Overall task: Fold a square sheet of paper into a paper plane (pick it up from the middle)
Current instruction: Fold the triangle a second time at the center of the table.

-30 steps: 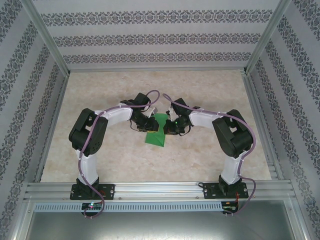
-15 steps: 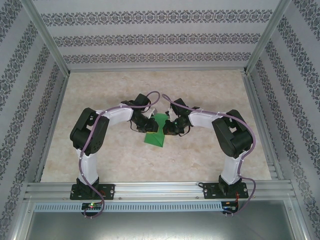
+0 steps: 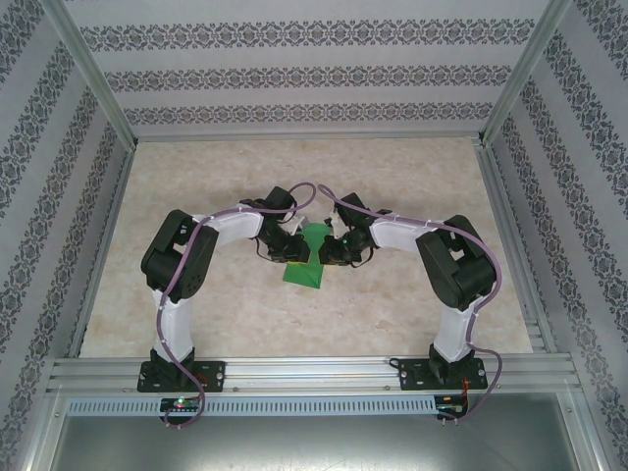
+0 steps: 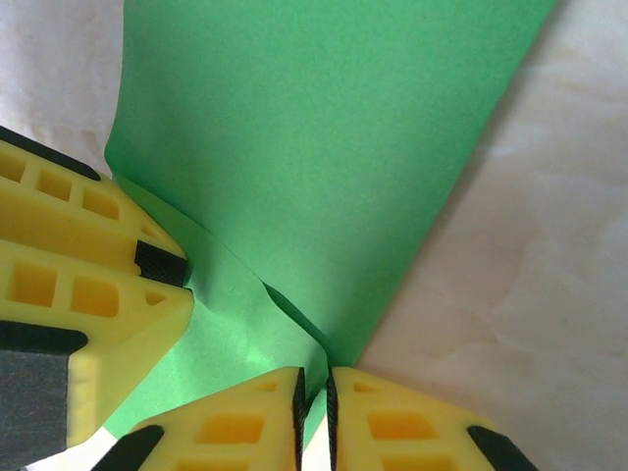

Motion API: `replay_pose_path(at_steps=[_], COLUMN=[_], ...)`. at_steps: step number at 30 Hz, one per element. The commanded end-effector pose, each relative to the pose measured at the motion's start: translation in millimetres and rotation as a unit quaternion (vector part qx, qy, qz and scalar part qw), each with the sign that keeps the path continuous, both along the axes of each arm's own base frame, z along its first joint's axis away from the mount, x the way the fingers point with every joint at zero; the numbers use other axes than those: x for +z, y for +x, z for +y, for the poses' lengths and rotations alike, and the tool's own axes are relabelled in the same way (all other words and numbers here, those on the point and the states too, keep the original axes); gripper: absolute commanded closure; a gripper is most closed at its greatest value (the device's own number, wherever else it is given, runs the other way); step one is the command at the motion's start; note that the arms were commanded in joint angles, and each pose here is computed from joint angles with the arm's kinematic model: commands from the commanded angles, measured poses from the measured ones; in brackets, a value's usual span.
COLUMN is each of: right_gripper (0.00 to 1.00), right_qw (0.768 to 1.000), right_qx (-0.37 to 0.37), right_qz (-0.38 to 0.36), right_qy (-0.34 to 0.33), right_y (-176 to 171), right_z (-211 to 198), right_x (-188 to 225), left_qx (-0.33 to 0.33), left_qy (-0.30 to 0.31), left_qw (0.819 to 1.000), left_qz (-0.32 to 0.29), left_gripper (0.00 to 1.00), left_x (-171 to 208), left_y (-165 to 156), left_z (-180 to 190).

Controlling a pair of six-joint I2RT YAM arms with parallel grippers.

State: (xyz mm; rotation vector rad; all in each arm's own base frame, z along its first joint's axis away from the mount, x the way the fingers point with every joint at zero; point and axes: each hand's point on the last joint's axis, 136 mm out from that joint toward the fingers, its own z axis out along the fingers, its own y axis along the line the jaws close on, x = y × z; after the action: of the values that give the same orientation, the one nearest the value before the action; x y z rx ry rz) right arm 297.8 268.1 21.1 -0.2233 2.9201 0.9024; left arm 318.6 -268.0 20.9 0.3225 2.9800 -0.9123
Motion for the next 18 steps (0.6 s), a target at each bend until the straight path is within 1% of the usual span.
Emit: replay_pose_path(at_steps=[1,4,11,15,18], right_gripper=[0.80,0.76,0.75,0.80,0.82], right_qw=[1.000,1.000,0.999,0.996,0.994], right_qx=[0.001,-0.005,-0.016,-0.028,-0.022], right_qz=[-0.011,-0.015,-0.017,-0.011,-0.004], right_qy=[-0.004,-0.001,0.043,0.082,0.105], right_y=[-2.6,-3.2,-17.5,-30.4,-40.0], right_z=[-0.4,-3.1,5.5,14.1,26.0], right_x=[9.0,15.0,35.9,46.0,50.4], left_qx=[-0.010,-0.007,-0.001,-0.001,-0.001], left_qy=[0.060,0.073,0.086,0.087,0.087], left_qw=[0.998,0.997,0.996,0.996,0.996], left_qz=[0.019,0.015,0.010,0.010,0.011], left_gripper=[0.76,0.76,0.76,0.76,0.76], left_x=[-28.3,-31.4,-36.1,-37.7,-38.2], left_y=[-13.9,-12.9,-11.1,-10.5,-9.9], left_z=[17.3,21.5,25.3,25.0,24.2])
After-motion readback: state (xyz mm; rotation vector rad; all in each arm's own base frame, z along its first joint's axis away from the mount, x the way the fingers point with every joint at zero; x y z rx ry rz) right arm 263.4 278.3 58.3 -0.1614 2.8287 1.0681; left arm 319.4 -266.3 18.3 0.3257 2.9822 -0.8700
